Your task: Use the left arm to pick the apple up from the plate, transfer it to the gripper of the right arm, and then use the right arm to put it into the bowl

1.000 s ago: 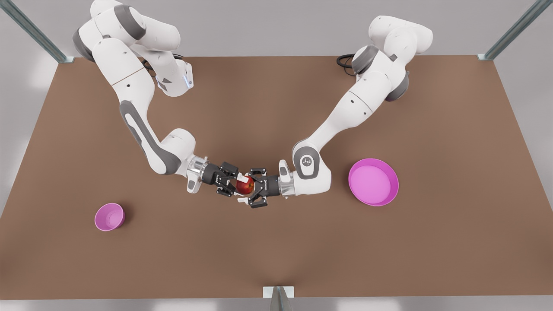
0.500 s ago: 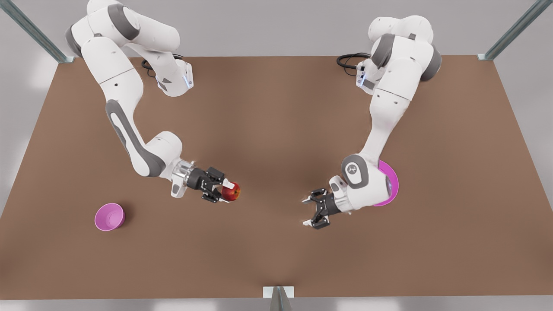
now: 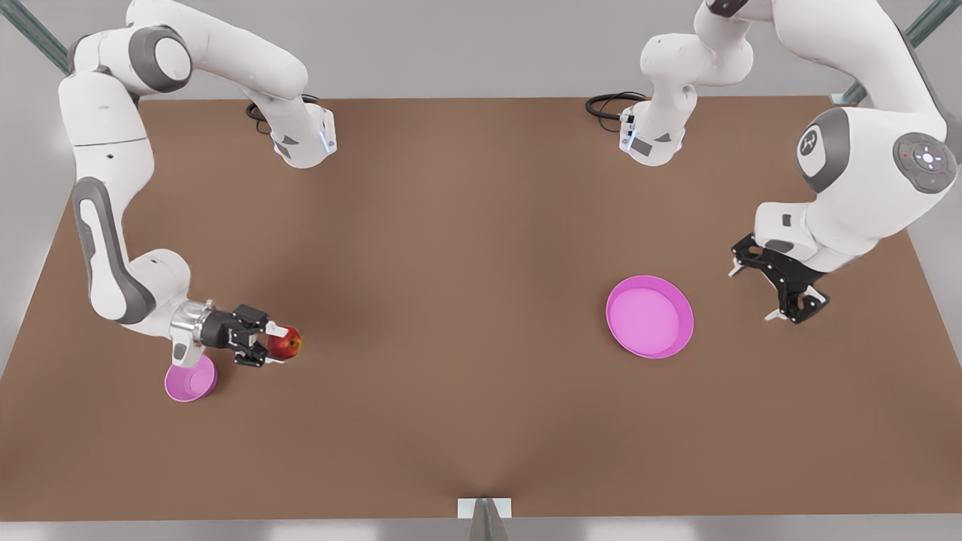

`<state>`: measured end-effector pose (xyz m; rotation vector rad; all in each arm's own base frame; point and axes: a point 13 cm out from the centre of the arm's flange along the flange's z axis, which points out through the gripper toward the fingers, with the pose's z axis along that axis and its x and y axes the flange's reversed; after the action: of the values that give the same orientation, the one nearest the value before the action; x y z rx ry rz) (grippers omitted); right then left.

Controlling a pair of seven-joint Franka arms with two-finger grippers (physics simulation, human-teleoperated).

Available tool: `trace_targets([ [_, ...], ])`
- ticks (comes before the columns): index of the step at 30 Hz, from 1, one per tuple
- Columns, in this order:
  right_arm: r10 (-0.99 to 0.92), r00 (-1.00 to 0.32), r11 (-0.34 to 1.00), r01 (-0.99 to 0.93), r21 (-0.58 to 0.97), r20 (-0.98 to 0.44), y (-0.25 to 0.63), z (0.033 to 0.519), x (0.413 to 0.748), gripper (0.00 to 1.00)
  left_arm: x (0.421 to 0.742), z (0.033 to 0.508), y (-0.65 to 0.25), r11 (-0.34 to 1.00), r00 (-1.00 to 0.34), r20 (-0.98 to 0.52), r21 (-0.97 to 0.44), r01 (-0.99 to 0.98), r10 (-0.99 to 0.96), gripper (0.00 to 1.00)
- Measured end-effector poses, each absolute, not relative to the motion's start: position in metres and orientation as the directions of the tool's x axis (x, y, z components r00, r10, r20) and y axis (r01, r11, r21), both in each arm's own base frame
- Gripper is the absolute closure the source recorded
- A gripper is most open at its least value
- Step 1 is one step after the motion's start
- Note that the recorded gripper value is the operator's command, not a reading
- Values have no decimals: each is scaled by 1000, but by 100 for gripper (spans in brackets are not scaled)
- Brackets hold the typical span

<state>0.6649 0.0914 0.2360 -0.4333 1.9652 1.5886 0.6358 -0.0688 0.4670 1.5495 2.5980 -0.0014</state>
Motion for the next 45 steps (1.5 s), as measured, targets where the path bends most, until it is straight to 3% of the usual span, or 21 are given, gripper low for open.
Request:
trace_targets([
  [5,-19,-769,277,-618,735,-639,6,236,677,39,626,462,-64,676,-674,-66,21,736,736,0],
  [12,-272,-763,375,-646,665,-587,-88,228,671,39,620,460,-63,838,-837,-46,-5,546,545,0],
  [20,-357,-775,461,-632,623,-522,-165,160,681,39,617,459,-63,928,-928,-37,-34,371,370,0],
  [29,-378,-743,500,-666,554,-552,-182,133,692,37,616,456,-65,969,-971,-23,-55,240,239,0],
  [30,-379,-737,505,-672,542,-560,-183,132,695,35,616,456,-65,972,-973,-22,-56,229,228,0],
  [31,-381,-730,510,-678,529,-568,-183,131,698,5,616,456,-65,974,-976,-21,-56,219,218,0],
  [32,-383,-724,515,-683,518,-574,-185,130,701,0,616,456,-65,976,-978,-21,-56,209,209,0],
  [37,-397,-696,531,-706,469,-598,-192,131,709,0,616,455,-65,984,-986,-17,-57,167,166,0],
  [39,-439,-671,538,-729,424,-597,-194,151,713,0,616,455,-65,987,-988,-16,-57,153,153,0],
  [41,-625,-560,502,-822,270,-544,-151,250,731,3,617,455,-65,988,-990,-16,-57,142,141,0],
  [43,-818,-408,389,-912,132,-406,-44,357,727,2,618,454,-66,990,-991,-16,-56,132,131,0],
  [45,-899,-347,336,-938,87,-269,39,406,706,0,619,454,-66,991,-992,-16,-54,124,123,0],
])
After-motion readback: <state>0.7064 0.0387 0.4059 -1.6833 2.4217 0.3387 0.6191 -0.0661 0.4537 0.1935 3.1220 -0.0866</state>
